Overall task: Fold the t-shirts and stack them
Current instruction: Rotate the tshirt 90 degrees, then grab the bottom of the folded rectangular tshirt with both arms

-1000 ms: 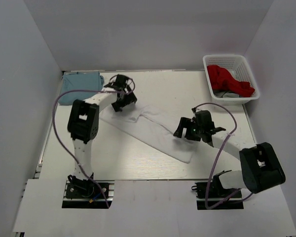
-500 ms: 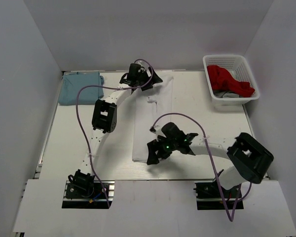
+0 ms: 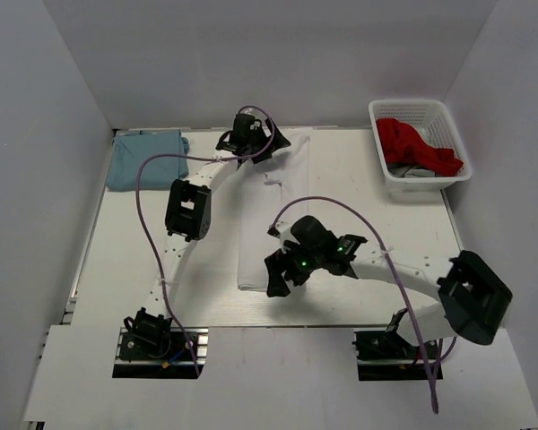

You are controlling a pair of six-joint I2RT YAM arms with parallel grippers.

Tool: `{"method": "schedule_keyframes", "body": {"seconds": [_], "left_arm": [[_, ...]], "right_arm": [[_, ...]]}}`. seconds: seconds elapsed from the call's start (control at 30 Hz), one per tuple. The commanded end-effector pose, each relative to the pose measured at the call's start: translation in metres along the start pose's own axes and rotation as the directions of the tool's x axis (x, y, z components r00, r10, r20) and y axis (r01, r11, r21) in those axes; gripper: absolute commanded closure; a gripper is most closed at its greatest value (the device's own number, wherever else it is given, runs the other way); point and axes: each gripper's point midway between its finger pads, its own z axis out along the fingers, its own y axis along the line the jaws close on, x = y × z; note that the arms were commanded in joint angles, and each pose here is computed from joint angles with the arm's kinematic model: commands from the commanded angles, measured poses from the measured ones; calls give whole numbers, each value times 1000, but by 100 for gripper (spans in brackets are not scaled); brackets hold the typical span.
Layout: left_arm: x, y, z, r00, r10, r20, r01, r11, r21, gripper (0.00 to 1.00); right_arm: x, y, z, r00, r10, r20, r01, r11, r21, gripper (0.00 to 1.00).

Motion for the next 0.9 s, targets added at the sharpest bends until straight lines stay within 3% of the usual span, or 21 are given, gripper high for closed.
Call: {"method": "schedule_keyframes", "body": {"seconds": [0.0, 0.07, 0.17, 0.33, 0.47, 0.57, 0.6, 0.67, 0.7, 0.73, 0.77, 0.8, 0.83, 0.87], "left_arm": [[-57, -14, -49, 991, 56, 121, -39, 989, -142, 0], [-87, -29, -75, 978, 90, 187, -57, 983, -175, 0], [-106, -54, -107, 967, 153, 203, -120, 979, -166, 0], [-105, -66, -135, 959, 215, 185, -184, 968, -172, 0], [-91, -62, -147, 964, 243, 107, -219, 956, -196, 0], [-65, -50, -170, 969, 247, 4, -238, 941, -242, 0], [-40, -28, -176, 974, 216, -66, -226, 933, -282, 0], [-12, -21, -193, 977, 193, -95, -213, 924, -317, 0], [19, -9, -220, 979, 160, -126, -195, 919, -344, 0], [35, -10, -233, 981, 146, -131, -182, 927, -329, 0], [82, 11, -240, 977, 116, -177, -167, 937, -308, 0], [82, -15, -268, 982, 139, -126, -164, 963, -212, 0], [97, -13, -279, 981, 153, -118, -173, 966, -193, 0], [133, 10, -292, 982, 97, -162, -132, 965, -225, 0]], "right_arm": [[-21, 20, -28, 997, -32, 75, 33, 999, -18, 10], [-23, 26, -41, 994, -28, 110, 31, 999, -27, 10], [-19, 22, -53, 990, 23, 137, -26, 1000, 18, 10], [-9, 13, -61, 988, 57, 140, -68, 995, 74, 10], [0, 5, -55, 984, 121, 131, -134, 986, 100, 10], [0, -14, -58, 959, 197, 203, -236, 953, 188, 10], [-1, -19, -60, 946, 231, 226, -278, 938, 205, 10], [-4, -37, -66, 916, 264, 303, -349, 895, 276, 10], [-5, -45, -69, 900, 278, 335, -384, 870, 308, 10], [-3, -54, -70, 890, 287, 353, -408, 849, 337, 10], [-2, -58, -70, 882, 301, 363, -428, 833, 350, 10], [1, -67, -71, 872, 310, 379, -452, 808, 379, 10], [3, -71, -67, 868, 321, 379, -464, 798, 385, 10], [7, -71, -63, 873, 331, 359, -460, 804, 378, 10]]}}
